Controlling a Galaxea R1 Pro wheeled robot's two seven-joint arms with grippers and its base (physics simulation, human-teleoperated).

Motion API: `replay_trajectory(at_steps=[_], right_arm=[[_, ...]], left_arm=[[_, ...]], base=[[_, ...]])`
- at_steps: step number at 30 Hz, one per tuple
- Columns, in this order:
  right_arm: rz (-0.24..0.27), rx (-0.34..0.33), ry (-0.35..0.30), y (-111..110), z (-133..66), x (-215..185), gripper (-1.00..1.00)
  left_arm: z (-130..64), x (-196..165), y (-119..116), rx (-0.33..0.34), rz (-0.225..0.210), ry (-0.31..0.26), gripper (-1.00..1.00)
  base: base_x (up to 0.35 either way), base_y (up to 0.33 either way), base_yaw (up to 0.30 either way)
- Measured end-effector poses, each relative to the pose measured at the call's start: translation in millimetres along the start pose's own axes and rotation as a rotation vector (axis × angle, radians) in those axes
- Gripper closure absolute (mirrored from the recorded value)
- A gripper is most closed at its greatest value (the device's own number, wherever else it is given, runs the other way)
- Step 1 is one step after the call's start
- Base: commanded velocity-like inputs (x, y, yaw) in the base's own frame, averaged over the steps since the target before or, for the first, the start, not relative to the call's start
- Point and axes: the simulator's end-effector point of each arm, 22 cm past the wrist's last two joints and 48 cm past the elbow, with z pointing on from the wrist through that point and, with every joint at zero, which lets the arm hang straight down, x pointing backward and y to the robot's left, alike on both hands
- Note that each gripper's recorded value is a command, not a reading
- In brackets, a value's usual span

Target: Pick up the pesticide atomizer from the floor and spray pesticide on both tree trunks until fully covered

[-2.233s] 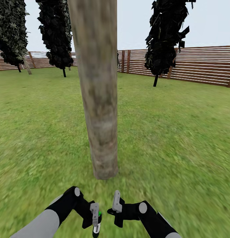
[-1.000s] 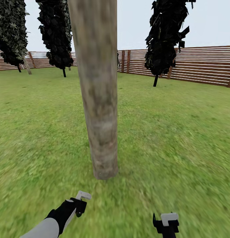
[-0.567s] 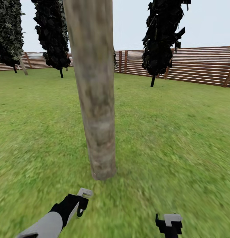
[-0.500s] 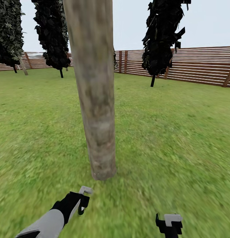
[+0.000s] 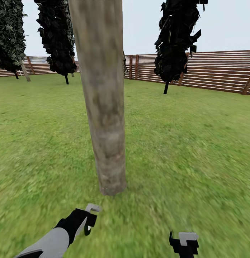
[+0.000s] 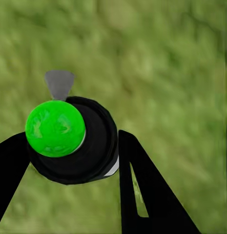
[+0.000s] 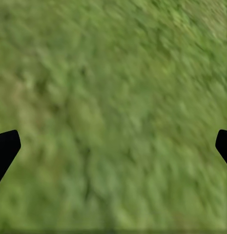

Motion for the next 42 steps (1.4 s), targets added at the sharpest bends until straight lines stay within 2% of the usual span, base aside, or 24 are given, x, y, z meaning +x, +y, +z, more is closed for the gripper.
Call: replay_trajectory(at_steps=[2, 7, 13, 16, 17, 18, 19, 21, 22, 24, 26, 29, 31, 33, 34, 36, 38, 42], right_arm=[[0.000, 0.000, 0.000, 0, 0.0, 0, -1.00], [0.000, 0.003, -0.002, -1, 0.6, -1, -1.00], [0.000, 0.009, -0.005, -4, 1.2, -2, -1.00], [-0.001, 0.008, -0.005, -4, 1.2, -2, -1.00], [-0.001, 0.008, -0.005, -4, 1.2, -2, -1.00], [-0.001, 0.008, -0.005, -4, 1.0, -2, -1.00], [-0.001, 0.008, -0.004, -4, 1.0, -2, -1.00], [-0.001, 0.007, -0.004, -4, 1.0, -2, -1.00], [-0.002, 0.006, -0.005, -3, 0.9, -2, -1.00], [-0.002, 0.007, -0.005, -4, 0.9, -2, -1.00], [-0.002, 0.007, -0.005, -3, 0.9, -2, -1.00], [-0.002, 0.006, -0.005, -3, 1.0, -2, -1.00], [-0.002, 0.006, -0.005, -3, 0.9, -2, -1.00], [-0.002, 0.006, -0.005, -4, 1.0, -2, -1.00], [-0.002, 0.006, -0.005, -4, 1.0, -2, -1.00], [-0.002, 0.006, -0.005, -3, 0.9, -2, -1.00], [-0.002, 0.006, -0.005, -4, 1.1, -2, -1.00], [-0.002, 0.005, -0.005, -3, 1.0, -2, -1.00]], left_arm=[[-0.7, -4, -1, -0.001, 0.001, -0.007, 1.00], [-5.6, -23, 14, -0.031, -0.006, -0.050, 1.00], [-21.4, -73, 12, -0.038, -0.010, -0.154, 1.00], [-25.3, -81, 25, -0.057, -0.014, -0.172, 1.00], [-25.9, -80, 37, -0.074, -0.013, -0.172, 1.00], [-26.5, -75, 60, -0.103, -0.016, -0.167, 1.00], [-26.6, -72, 68, -0.111, -0.024, -0.165, 1.00], [-25.7, -70, 66, -0.105, -0.032, -0.164, 1.00], [-25.6, -73, 57, -0.090, -0.035, -0.170, 1.00], [-27.2, -88, 18, -0.038, -0.034, -0.191, 1.00], [-31.2, -101, 7, -0.027, -0.028, -0.210, 1.00], [-37.7, -117, 13, -0.037, -0.025, -0.237, 1.00], [-45.0, -132, 31, -0.064, -0.029, -0.263, 1.00], [-54.6, -148, 60, -0.106, -0.033, -0.290, 1.00], [-57.6, -155, 57, -0.101, -0.036, -0.302, 1.00], [-62.1, -171, 33, -0.069, -0.032, -0.322, 1.00], [-69.0, -188, 23, -0.057, -0.029, -0.345, 1.00], [-69.2, -187, 30, -0.071, -0.018, -0.344, 1.00]], base=[[-0.041, 0.003, 0.000], [-0.219, 0.044, -0.060], [-0.014, 0.002, -0.123], [-0.001, 0.000, -0.007], [0.000, 0.000, -0.001], [0.000, 0.000, 0.000], [0.000, 0.000, 0.000], [0.000, 0.000, 0.000], [-0.125, 0.000, 0.000], [-0.249, 0.000, 0.000], [-0.216, 0.000, 0.000], [-0.043, 0.000, 0.000], [-0.010, 0.000, 0.000], [-0.001, 0.000, 0.000], [0.000, 0.000, 0.000], [0.000, 0.000, 0.000], [0.000, 0.000, 0.000], [0.000, 0.000, 0.000]])
